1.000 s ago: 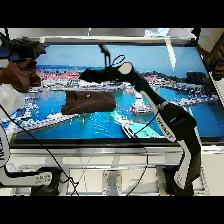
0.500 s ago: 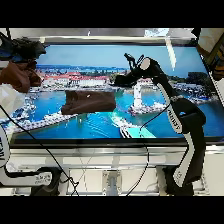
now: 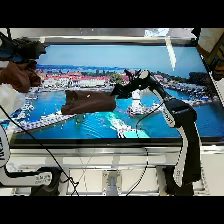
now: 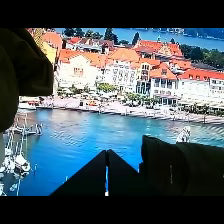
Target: Fold the shirts.
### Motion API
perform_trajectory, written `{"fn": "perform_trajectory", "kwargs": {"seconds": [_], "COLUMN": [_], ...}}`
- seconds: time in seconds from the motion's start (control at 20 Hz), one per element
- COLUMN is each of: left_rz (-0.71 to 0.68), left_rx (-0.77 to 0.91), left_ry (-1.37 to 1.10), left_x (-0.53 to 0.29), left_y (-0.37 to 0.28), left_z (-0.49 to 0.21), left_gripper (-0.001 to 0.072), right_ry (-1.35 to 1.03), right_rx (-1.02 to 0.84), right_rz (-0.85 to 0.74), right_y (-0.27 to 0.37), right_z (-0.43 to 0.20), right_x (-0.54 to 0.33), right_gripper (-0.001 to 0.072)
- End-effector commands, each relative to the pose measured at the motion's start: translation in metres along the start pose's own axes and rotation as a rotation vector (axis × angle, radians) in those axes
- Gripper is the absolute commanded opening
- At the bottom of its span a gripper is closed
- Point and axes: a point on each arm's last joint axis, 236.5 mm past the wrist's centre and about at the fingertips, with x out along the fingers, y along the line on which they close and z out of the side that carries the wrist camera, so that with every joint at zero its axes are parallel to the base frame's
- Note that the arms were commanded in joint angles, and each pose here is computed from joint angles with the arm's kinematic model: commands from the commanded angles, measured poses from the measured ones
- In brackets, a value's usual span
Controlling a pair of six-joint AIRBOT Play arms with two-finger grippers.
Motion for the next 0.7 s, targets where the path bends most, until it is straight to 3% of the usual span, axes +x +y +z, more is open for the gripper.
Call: {"fn": "perform_trajectory", "kwargs": {"seconds": [0.0, 0.3, 0.35, 0.45, 0.55, 0.65], "left_rz": [0.002, 0.001, 0.001, 0.002, 0.001, 0.002], "left_rx": [0.001, 0.001, 0.001, 0.001, 0.001, 0.001], "left_ry": [0.005, 0.008, 0.008, 0.013, 0.016, 0.028], "left_x": [-0.001, -0.001, -0.001, -0.001, -0.001, -0.001], "left_y": [0.001, 0.001, 0.001, 0.001, 0.001, 0.001], "left_z": [-0.001, -0.002, -0.002, -0.003, -0.004, -0.007], "left_gripper": [0.0012, 0.0013, 0.0012, 0.0012, 0.0012, 0.0012], "right_ry": [0.025, 0.085, 0.103, 0.114, 0.062, -0.017], "right_rx": [0.025, 0.004, -0.002, 0.004, -0.019, -0.04], "right_rz": [0.102, 0.148, 0.153, 0.198, 0.308, 0.294], "right_y": [0.015, 0.042, 0.046, 0.059, 0.081, 0.077], "right_z": [-0.005, -0.024, -0.03, -0.033, -0.02, 0.001], "right_x": [0.012, 0.028, 0.031, 0.031, 0.018, -0.007], "right_gripper": [0.054, 0.0529, 0.0498, 0.0028, 0.0028, 0.0027]}}
